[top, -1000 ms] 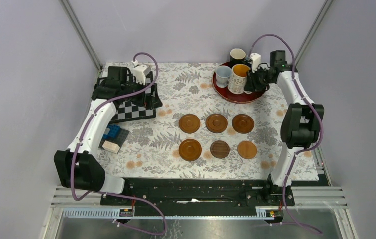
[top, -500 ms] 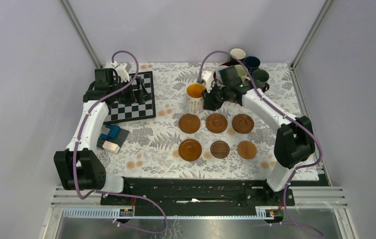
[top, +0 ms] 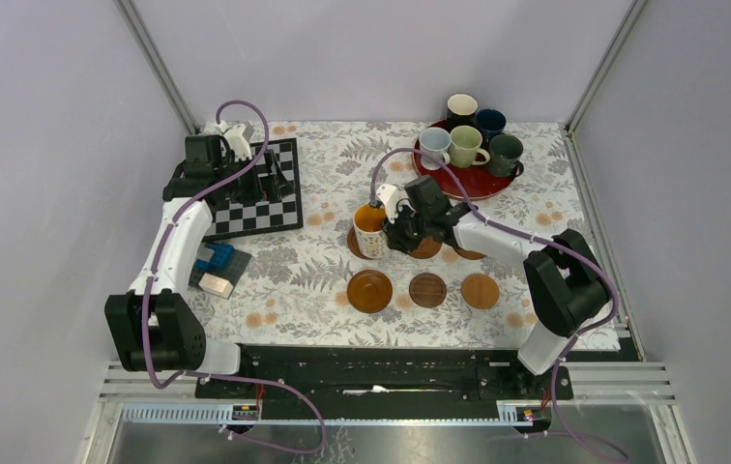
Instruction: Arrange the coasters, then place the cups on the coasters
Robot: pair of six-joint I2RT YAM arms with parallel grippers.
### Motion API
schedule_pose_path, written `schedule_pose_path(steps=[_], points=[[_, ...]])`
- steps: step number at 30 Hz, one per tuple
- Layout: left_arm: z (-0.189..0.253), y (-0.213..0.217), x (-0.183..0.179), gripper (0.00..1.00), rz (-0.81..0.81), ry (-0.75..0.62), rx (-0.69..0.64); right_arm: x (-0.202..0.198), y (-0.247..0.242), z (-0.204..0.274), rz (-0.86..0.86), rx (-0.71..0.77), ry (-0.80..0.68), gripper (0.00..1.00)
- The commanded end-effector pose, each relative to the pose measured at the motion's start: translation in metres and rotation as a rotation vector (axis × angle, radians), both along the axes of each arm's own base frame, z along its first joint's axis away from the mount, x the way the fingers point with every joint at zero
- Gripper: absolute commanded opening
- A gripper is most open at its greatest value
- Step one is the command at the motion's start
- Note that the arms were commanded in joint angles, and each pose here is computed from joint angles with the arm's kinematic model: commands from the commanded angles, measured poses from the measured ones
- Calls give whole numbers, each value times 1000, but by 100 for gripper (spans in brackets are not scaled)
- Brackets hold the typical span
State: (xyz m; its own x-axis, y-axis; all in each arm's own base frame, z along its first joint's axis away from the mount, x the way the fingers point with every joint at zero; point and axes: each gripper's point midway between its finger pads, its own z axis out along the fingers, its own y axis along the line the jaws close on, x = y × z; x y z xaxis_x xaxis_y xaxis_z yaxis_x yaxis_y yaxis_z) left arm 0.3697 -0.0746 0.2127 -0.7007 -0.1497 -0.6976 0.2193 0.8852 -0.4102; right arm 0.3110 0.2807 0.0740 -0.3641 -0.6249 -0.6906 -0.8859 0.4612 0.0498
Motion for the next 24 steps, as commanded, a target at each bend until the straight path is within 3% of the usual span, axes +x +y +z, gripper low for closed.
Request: schedule_pose_path(steps=[1,24], points=[[19,-2,6,99,-4,-76,-20,36,32,91,-7,235,-308,0],[16,-1,3,99,-11,-74,-9,34,39,63,23,258,-313,0]])
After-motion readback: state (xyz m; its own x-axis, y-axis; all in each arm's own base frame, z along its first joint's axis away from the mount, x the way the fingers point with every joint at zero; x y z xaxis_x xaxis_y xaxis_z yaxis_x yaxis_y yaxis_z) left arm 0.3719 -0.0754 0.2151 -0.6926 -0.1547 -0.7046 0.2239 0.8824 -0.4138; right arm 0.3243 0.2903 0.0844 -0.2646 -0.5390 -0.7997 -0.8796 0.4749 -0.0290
